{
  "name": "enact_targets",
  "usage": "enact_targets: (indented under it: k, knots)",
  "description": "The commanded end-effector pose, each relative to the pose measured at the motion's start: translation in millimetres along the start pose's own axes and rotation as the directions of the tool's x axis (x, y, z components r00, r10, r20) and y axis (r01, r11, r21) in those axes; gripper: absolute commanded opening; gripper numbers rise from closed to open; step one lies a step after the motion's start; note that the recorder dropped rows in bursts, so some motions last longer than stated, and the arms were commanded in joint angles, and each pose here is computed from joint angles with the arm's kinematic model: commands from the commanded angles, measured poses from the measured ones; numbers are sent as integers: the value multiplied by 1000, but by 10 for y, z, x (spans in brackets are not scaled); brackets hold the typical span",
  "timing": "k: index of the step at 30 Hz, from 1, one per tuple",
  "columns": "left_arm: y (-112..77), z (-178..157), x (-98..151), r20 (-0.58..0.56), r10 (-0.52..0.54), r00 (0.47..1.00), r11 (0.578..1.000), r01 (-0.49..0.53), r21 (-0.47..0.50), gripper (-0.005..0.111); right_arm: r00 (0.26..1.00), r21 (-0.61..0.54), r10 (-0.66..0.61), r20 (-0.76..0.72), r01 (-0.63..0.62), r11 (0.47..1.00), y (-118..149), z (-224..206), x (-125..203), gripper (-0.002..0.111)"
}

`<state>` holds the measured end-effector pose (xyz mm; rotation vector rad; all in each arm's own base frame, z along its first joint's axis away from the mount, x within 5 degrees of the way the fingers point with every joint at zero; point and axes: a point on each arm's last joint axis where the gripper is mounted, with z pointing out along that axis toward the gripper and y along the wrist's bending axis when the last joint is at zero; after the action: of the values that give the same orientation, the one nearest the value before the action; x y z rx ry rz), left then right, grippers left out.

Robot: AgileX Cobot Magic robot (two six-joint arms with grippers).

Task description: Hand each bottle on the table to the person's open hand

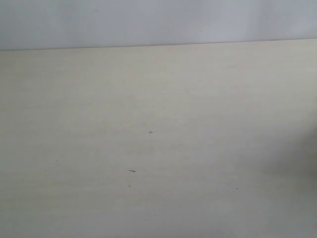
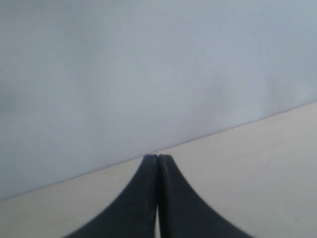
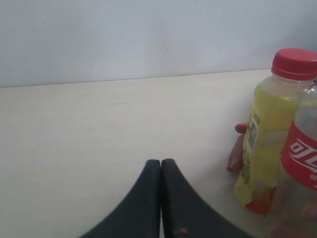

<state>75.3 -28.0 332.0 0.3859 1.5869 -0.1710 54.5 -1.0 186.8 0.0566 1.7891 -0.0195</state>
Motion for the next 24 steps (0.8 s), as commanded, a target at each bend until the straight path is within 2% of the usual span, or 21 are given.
enact_targets:
  k: [1,5,11,21,24]
  knots:
    - [1,-423,14,86,22,996,996,-14,-91,1,1000,4,4,4,-4,1000,-1,1,10,0]
    - [-26,-617,38,127,36,991,989,-17,-146,1,1000,3,6,4,-6,1000,-1,1,10,0]
    - [-52,-624,149,73,15,997,991,-6,-133,1,1000,3,6,4,-6,1000,-1,1,10,0]
    - [-77,-338,777,-101,-30,994,993,19,-115,1,1000,3,6,4,-6,1000,-1,1,10,0]
    - [-79,-292,892,-110,-35,993,993,21,-119,1,1000,3,6,4,-6,1000,-1,1,10,0]
